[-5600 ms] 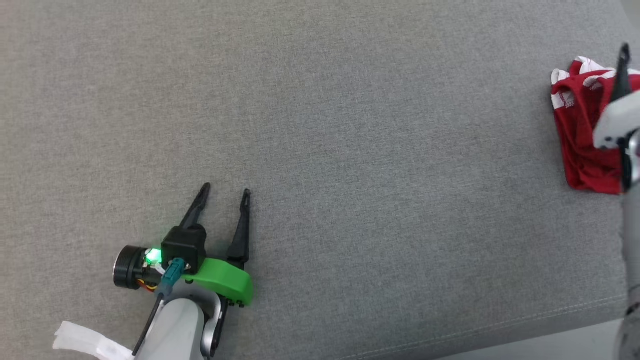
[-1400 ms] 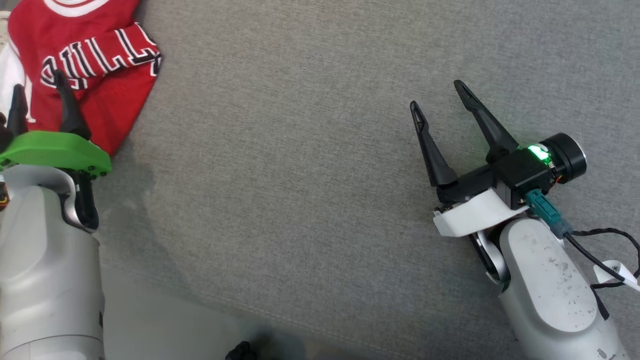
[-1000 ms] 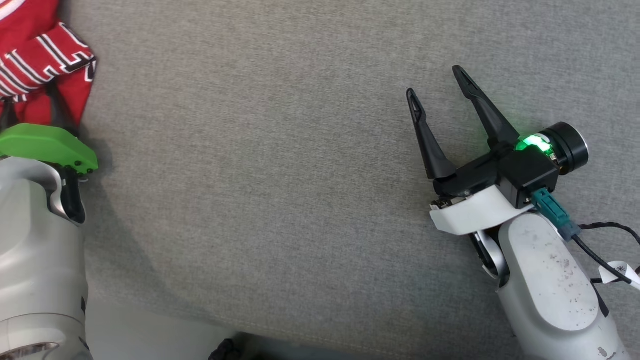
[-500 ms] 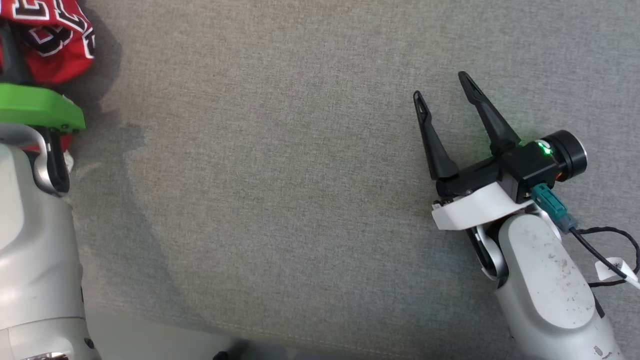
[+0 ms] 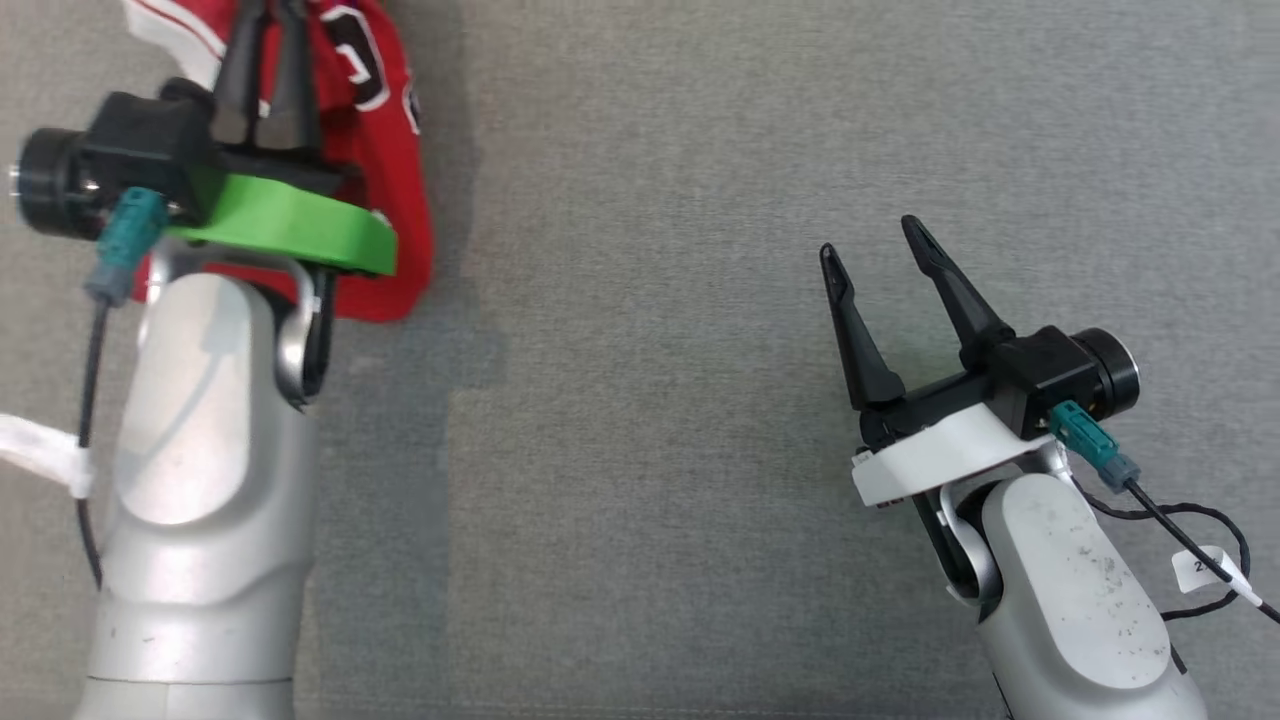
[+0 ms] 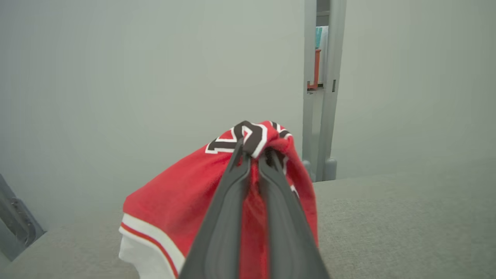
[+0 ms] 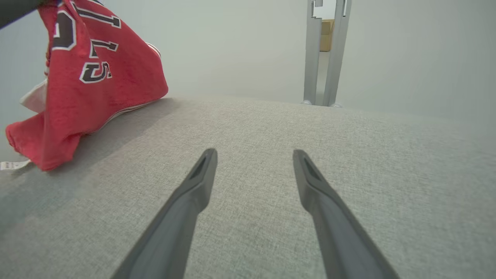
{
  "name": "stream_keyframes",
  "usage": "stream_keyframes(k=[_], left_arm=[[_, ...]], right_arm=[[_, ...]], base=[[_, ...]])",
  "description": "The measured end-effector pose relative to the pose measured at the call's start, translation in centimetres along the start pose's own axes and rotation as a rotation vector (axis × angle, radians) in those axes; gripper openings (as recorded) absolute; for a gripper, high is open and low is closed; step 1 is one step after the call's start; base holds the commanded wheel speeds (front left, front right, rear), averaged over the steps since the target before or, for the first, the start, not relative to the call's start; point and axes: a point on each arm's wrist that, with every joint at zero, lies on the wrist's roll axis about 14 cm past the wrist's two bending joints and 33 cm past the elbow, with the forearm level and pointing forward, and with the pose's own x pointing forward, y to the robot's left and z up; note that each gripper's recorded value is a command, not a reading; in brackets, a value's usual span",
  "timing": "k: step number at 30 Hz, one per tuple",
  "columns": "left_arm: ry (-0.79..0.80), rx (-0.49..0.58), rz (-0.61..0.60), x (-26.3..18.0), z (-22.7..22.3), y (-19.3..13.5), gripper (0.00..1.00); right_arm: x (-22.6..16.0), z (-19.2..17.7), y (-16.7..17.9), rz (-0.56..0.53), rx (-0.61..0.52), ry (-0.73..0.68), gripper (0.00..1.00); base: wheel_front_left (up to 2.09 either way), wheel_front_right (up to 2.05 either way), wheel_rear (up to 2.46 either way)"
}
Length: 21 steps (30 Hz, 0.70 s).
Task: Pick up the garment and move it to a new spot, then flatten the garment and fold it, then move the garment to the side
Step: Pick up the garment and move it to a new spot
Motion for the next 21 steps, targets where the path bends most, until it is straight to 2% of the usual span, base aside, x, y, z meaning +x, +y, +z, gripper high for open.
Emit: stream_keyframes(k=[9,14,18,21], left_arm=[[-0.044,-0.160,-0.371,1.0,1.3,-15.4,0.00],[-0.117,-0.309,-0.544,0.2,4.8,-22.2,0.00],[-0.163,-0.371,-0.638,-0.9,7.3,-25.6,0.00],[-0.126,-0.347,-0.620,-0.7,6.1,-26.0,0.00]], right_arm=[[-4.4,2.6,-4.6,-0.160,-0.002,-0.027,1.00],[-7.5,3.3,-6.8,-0.255,-0.005,-0.025,1.00],[-9.5,4.1,-8.1,-0.312,-0.021,-0.033,1.00],[-10.6,4.6,-8.8,-0.344,-0.030,-0.041,1.00]], base=[[0.00,0.00,0.00],[0.00,0.00,0.00],[0.00,0.00,0.00],[0.00,0.00,0.00]])
